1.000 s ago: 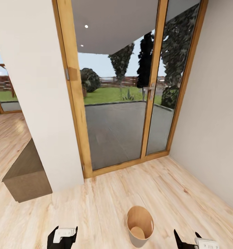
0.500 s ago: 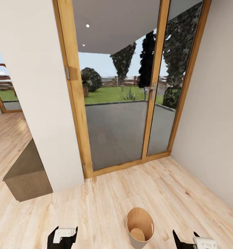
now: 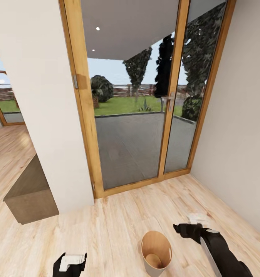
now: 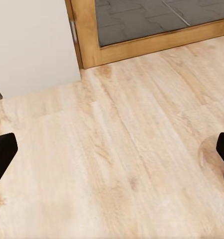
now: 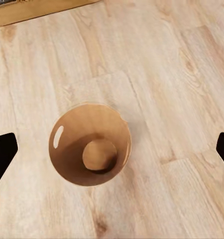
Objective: Put the three can of soda from the living room inside the tash can in the kitchen.
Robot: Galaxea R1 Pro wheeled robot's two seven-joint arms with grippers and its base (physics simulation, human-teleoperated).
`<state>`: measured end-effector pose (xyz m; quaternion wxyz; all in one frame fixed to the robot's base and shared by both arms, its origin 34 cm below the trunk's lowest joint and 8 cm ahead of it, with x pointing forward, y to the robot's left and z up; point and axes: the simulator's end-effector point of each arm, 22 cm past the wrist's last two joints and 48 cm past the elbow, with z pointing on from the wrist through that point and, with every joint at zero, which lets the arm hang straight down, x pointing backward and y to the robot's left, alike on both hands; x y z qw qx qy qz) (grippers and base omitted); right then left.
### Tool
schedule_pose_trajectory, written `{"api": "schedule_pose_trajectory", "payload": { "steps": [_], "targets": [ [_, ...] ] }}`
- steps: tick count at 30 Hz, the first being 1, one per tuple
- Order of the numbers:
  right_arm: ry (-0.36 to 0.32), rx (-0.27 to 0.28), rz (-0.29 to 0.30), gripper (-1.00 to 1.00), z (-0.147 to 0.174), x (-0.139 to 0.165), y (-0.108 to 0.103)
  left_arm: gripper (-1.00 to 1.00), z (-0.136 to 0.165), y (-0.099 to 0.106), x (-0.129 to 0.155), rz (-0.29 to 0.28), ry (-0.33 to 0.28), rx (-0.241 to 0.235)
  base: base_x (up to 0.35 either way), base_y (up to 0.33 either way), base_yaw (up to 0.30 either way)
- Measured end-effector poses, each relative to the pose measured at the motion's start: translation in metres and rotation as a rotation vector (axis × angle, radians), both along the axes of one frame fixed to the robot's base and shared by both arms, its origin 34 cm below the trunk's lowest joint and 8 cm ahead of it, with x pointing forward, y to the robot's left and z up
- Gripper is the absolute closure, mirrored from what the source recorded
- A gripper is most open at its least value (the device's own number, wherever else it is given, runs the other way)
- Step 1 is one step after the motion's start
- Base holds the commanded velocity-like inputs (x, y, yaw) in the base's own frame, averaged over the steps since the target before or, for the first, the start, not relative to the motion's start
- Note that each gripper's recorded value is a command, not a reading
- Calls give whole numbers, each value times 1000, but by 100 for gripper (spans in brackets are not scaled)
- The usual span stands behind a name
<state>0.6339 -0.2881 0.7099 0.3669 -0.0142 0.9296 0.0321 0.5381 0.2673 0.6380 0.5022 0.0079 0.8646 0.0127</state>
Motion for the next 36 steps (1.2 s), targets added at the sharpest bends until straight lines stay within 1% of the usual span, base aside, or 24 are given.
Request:
{"api": "schedule_pose_trajectory", "payload": {
  "steps": [1, 2, 3, 4, 5, 6, 10, 12, 15, 17, 21, 26, 36],
  "targets": [
    [10, -8, 20, -100, 12, 20, 7, -100, 0, 0, 0, 0, 1, 0, 0, 0, 0],
    [19, -13, 28, -100, 18, 31, 9, -100, -1, 0, 0, 0, 2, 0, 0, 0, 0],
    [62, -20, 33, -100, 22, 46, 10, -100, -1, 0, 0, 1, 2, -1, 0, 0, 0],
    [60, -21, 33, -100, 23, 48, 10, -100, -1, 0, 0, 1, 2, -1, 0, 0, 0],
    [112, -26, 30, -100, 23, 59, 8, -100, -1, 0, -1, 1, 3, -1, 0, 0, 0],
    [136, -29, 26, -100, 24, 66, 6, -100, -1, 0, -1, 1, 3, -1, 0, 0, 0],
    [241, -34, 2, -100, 21, 83, -4, -100, -1, 0, -1, 2, 3, -3, 0, 0, 0],
    [283, -34, -13, -100, 24, 92, -9, -100, -1, 0, -1, 3, 4, -4, 0, 0, 0],
    [352, -31, -43, -100, 42, 108, -18, -100, -1, 0, -1, 4, 4, -6, 0, 0, 0],
    [415, -37, -61, -100, 51, 108, -19, -100, -2, 0, -1, 2, 5, -4, 0, 0, 0],
    [437, -50, -65, -100, 52, 106, -18, -100, -2, 0, -1, 2, 5, -4, 0, 0, 0],
    [460, -52, -63, -100, 51, 102, -13, -100, -2, 0, -1, 4, 5, -5, 0, 0, 0],
    [464, -54, -53, -100, 53, 102, -7, -100, -2, 1, -1, 8, 5, -6, 0, 0, 0]
  ]
}}
